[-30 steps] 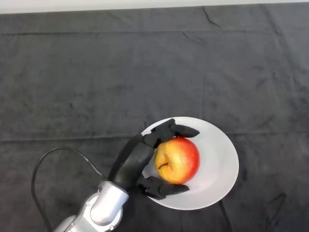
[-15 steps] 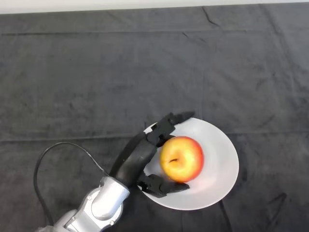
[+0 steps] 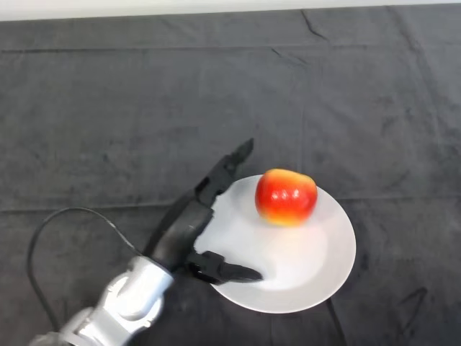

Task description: Move the apple to the plate

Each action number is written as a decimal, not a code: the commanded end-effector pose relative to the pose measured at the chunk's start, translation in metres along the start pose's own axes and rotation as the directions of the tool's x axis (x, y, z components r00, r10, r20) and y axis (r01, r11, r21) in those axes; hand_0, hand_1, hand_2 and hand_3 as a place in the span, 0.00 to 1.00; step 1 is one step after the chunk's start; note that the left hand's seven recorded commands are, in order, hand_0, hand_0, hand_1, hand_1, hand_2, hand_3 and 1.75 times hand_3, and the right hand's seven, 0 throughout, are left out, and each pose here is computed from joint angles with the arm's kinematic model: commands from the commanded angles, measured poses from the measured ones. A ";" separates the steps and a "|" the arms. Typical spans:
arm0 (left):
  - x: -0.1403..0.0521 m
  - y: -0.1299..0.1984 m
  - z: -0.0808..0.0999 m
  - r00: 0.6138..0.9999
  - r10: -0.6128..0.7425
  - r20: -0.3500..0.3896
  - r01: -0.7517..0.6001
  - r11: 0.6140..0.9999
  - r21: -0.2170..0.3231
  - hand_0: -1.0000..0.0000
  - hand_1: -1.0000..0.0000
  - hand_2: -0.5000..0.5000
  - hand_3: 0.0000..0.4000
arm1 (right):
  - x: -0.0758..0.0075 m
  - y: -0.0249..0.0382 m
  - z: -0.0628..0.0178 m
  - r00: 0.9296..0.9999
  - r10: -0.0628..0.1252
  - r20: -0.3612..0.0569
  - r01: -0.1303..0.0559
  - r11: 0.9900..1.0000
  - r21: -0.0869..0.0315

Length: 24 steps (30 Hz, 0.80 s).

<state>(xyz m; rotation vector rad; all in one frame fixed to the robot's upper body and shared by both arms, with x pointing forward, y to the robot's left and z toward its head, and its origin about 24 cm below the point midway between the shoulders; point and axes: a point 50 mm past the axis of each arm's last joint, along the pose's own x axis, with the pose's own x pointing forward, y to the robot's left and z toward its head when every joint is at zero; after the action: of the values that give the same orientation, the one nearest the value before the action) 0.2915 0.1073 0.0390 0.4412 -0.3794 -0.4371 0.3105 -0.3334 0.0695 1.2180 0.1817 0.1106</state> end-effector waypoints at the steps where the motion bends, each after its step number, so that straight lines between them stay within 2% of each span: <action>1: -0.007 0.026 -0.008 0.999 0.040 -0.025 -0.039 0.998 0.043 1.00 1.00 0.50 0.00 | -0.0012 0.0071 0.0101 0.999 0.026 0.039 -0.026 1.000 -0.009; 13: -0.025 0.078 -0.015 0.961 0.274 -0.027 -0.274 0.962 -0.002 1.00 1.00 0.50 0.00 | -0.0012 0.0071 0.0101 0.999 0.026 0.039 -0.026 1.000 -0.009; 24: -0.057 0.129 -0.027 0.884 0.461 -0.073 -0.464 0.886 -0.022 1.00 1.00 0.50 0.00 | -0.0013 0.0072 0.0102 0.999 0.027 0.039 -0.026 1.000 -0.008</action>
<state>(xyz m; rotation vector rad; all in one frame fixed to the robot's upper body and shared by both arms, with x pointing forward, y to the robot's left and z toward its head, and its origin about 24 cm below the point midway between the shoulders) 0.3054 0.2250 0.0657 0.2554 -0.4102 -0.0027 0.3106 -0.3334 0.0696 1.2180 0.1817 0.1105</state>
